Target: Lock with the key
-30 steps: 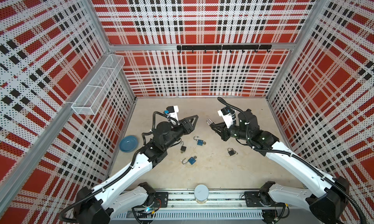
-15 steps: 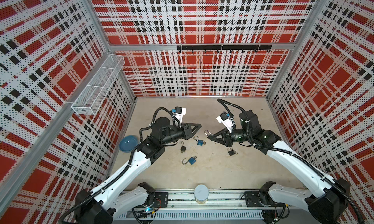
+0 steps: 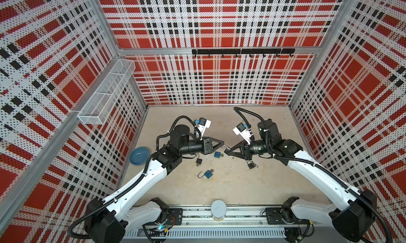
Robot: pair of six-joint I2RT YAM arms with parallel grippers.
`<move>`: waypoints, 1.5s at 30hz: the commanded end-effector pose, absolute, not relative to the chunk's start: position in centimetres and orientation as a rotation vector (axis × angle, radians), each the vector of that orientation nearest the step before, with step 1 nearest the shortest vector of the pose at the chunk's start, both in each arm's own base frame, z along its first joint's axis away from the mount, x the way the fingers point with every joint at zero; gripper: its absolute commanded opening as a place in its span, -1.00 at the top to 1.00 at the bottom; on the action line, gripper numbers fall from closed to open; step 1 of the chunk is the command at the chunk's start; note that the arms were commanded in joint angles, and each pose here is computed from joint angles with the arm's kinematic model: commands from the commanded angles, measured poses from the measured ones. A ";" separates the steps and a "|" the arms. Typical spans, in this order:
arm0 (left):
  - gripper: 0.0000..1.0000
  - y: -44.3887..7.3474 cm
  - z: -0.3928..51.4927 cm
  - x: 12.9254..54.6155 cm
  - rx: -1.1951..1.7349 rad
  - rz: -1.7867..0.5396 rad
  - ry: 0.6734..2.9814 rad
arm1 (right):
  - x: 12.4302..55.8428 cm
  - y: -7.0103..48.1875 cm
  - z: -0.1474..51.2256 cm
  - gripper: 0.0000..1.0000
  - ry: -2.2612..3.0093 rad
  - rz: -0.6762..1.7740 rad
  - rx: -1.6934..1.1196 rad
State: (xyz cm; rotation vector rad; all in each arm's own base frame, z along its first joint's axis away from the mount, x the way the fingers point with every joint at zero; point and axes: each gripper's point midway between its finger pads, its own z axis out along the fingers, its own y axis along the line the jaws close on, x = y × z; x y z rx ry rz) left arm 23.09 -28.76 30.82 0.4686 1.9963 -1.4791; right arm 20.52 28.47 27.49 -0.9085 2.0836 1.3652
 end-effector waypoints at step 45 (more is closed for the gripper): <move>1.00 -27.6 31.0 22.9 0.468 -1.490 1.989 | 20.0 29.6 31.6 1.00 1.927 1.523 -0.959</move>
